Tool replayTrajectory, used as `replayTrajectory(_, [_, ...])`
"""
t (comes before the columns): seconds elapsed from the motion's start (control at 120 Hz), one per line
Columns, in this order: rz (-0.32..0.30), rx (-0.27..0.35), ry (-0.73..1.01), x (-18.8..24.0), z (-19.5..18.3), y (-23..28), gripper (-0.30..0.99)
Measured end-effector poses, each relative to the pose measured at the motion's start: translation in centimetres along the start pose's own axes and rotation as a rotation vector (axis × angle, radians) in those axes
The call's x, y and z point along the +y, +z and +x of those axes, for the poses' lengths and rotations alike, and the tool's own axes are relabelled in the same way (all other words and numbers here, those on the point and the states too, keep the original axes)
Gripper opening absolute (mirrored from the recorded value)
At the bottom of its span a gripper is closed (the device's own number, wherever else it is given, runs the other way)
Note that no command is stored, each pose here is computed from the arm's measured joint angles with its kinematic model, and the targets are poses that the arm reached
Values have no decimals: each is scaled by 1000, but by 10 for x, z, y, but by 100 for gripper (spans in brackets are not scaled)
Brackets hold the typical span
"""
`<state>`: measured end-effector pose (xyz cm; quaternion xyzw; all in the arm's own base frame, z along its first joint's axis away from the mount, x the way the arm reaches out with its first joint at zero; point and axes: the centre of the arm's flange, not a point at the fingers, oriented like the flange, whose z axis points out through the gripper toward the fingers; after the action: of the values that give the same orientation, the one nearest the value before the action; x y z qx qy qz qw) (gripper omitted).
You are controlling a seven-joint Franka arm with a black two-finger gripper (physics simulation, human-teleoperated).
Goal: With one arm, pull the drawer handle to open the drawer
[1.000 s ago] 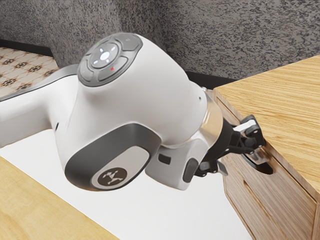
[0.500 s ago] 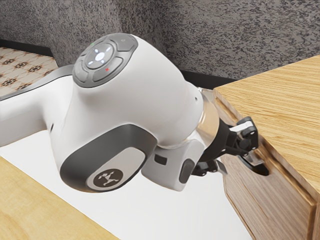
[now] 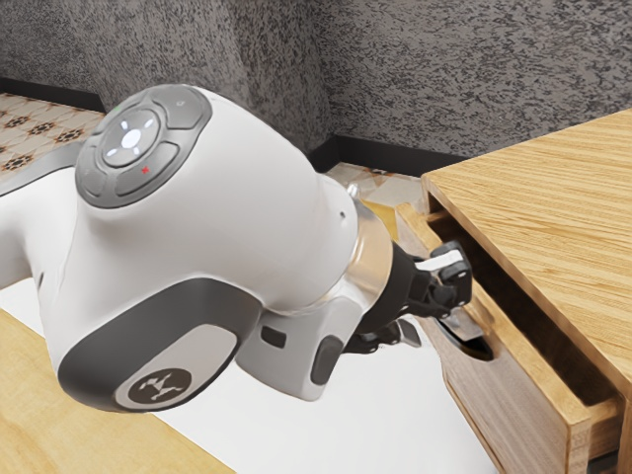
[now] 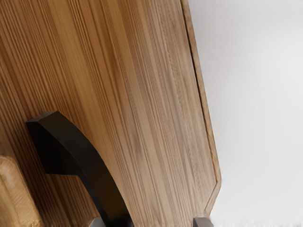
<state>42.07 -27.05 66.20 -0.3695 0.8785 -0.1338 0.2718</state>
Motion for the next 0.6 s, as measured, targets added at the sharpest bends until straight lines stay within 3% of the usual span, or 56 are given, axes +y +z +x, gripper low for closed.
replayTrajectory(0.367, [-15,-8,-19,14,2,0,22])
replayTrajectory(0.6, [-8,-28,-23,21,6,-11,18])
